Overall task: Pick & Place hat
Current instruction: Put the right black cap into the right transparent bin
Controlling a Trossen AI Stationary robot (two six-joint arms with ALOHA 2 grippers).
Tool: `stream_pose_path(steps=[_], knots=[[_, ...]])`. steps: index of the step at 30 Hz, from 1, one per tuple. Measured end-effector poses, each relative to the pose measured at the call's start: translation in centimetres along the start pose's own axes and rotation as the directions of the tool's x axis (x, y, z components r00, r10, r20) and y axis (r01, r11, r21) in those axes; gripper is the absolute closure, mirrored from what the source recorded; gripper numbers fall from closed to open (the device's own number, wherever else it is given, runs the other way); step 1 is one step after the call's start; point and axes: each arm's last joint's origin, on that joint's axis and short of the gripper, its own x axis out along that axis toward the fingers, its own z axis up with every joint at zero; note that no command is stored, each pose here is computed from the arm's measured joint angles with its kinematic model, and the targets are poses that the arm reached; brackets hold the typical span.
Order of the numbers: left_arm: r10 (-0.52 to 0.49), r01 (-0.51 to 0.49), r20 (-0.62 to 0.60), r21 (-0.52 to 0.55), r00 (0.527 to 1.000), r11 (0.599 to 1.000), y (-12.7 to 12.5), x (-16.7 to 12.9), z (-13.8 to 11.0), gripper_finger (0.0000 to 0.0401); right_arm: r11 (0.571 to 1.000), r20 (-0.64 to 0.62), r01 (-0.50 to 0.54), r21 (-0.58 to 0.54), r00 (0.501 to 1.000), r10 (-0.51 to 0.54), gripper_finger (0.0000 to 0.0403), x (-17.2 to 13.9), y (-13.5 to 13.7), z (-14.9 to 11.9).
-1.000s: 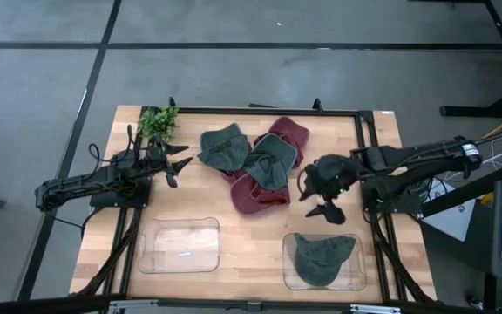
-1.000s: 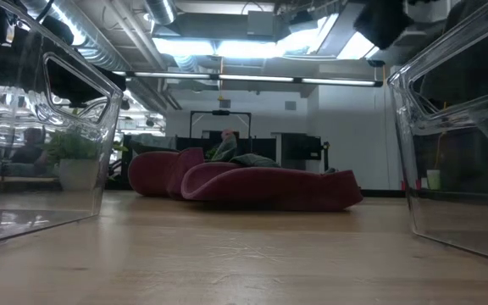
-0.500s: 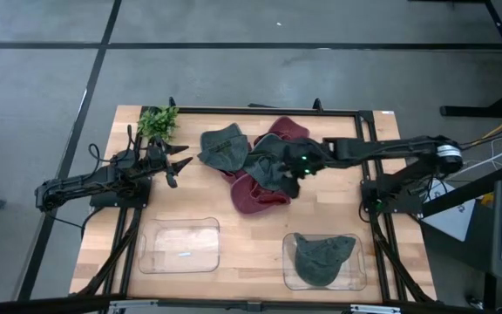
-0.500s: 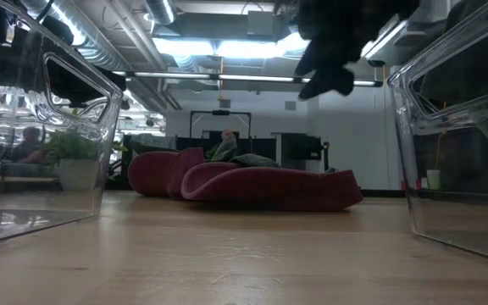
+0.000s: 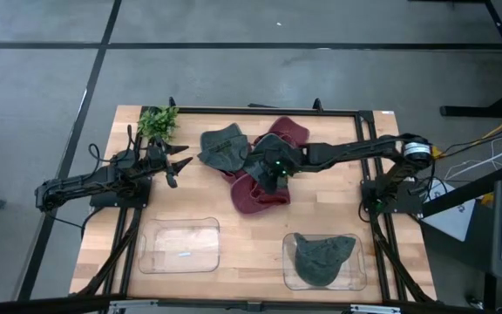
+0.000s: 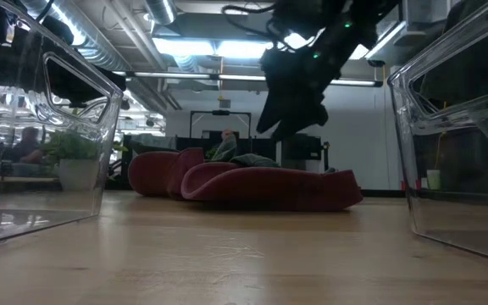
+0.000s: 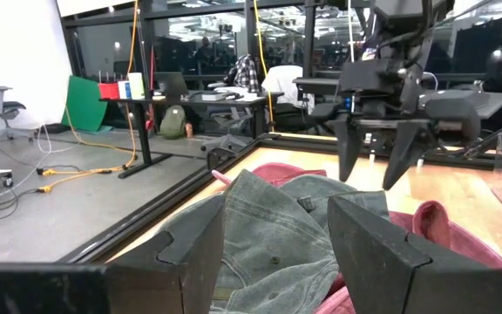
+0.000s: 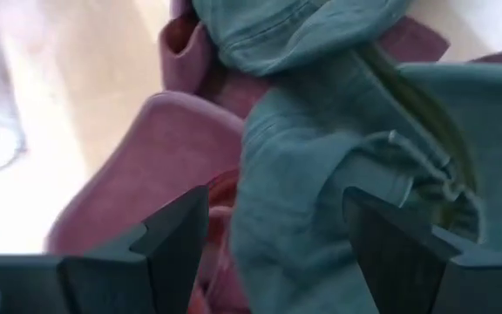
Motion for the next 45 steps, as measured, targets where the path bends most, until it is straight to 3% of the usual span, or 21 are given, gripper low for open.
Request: stream_pose_path(steps=[6, 12, 18, 27, 37, 45], knots=[[0.000, 0.000, 0.000, 0.000, 1.000, 1.000, 0.0, 0.0, 0.0, 0.0203, 0.994, -0.011, 0.083, -0.067, 0.996, -0.084, 0.0139, 1.0, 0.5, 0.9], [0.000, 0.000, 0.000, 0.000, 1.000, 1.000, 0.0, 0.0, 0.0, 0.0203, 0.982, -0.064, 0.153, -0.112, 0.985, -0.161, 0.0139, 1.0, 1.7, 0.1], [0.000, 0.000, 0.000, 0.000, 1.000, 1.000, 0.0, 0.0, 0.0, 0.0203, 0.990, -0.074, 0.144, 0.004, 0.987, -0.144, 0.0139, 0.7, 3.2, -0.6], [0.000, 0.000, 0.000, 0.000, 1.000, 1.000, 0.0, 0.0, 0.0, 0.0203, 0.985, -0.108, 0.161, 0.061, 0.982, -0.154, 0.0139, 1.6, 4.2, -1.6], [0.000, 0.000, 0.000, 0.000, 1.000, 1.000, 0.0, 0.0, 0.0, 0.0203, 0.961, -0.103, 0.275, -0.034, 0.955, -0.277, 0.0139, 2.5, 5.1, 0.3], [0.000, 0.000, 0.000, 0.000, 1.000, 1.000, 0.0, 0.0, 0.0, 0.0203, 0.975, -0.156, 0.219, -0.035, 0.962, -0.222, 0.0139, 3.9, 6.3, 0.2]])
